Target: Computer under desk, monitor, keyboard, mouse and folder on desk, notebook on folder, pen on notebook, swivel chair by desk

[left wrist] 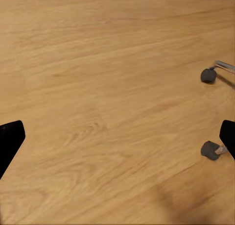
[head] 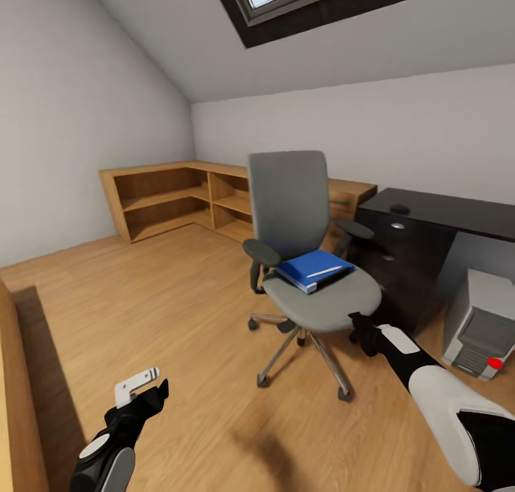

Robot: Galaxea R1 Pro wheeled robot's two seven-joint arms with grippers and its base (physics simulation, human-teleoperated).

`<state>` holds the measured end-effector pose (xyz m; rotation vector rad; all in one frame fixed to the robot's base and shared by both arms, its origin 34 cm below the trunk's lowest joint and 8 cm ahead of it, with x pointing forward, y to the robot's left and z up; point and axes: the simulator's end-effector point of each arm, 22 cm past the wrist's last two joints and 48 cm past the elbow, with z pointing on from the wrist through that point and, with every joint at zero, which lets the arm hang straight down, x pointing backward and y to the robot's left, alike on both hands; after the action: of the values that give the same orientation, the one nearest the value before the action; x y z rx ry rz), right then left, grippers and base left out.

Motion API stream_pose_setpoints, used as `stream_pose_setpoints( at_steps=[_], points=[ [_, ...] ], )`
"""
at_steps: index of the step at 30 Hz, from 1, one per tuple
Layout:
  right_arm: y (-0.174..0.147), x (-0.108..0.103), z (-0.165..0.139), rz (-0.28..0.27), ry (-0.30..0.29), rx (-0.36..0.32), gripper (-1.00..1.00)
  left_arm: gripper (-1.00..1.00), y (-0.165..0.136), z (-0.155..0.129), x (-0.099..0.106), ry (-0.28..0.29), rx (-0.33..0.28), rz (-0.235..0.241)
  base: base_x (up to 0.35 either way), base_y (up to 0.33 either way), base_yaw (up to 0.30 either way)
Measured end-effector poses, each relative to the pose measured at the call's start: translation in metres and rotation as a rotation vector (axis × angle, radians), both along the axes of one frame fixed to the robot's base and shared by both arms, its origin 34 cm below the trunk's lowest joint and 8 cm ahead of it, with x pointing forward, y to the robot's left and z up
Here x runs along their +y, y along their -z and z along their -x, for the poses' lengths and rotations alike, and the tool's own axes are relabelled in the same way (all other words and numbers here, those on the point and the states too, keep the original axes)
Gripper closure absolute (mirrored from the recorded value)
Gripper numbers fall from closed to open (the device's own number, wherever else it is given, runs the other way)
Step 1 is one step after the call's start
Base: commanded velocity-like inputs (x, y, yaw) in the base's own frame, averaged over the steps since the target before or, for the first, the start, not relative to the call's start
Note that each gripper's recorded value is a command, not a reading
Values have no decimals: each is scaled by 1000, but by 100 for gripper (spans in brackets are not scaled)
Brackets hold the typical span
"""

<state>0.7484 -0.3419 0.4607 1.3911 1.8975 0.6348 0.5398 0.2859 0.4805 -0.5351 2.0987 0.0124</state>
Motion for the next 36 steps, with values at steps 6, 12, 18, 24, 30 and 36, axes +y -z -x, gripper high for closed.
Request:
stream_pose_setpoints(
  at_steps=[6,12,18,24,30,36],
  points=[
    [-3,0,-2,-6,3,-9,-100,-100,0,0,0,1,0,0,321,0,2],
    [-3,-1,-2,-5,3,-10,-100,-100,0,0,0,0,1,-1,321,0,0],
    [-5,-1,-3,-5,3,-13,-100,-100,0,0,-7,15,0,0,269,0,0],
    [-6,-1,-3,-3,4,-15,-100,-100,1,0,-7,18,2,-1,318,0,0],
    [-7,-3,-4,9,4,-20,-100,-100,1,0,-8,18,2,-1,209,0,93],
    [-11,-2,-6,8,3,-28,-100,-100,-1,-1,-8,18,-2,-1,152,0,221]
  ],
)
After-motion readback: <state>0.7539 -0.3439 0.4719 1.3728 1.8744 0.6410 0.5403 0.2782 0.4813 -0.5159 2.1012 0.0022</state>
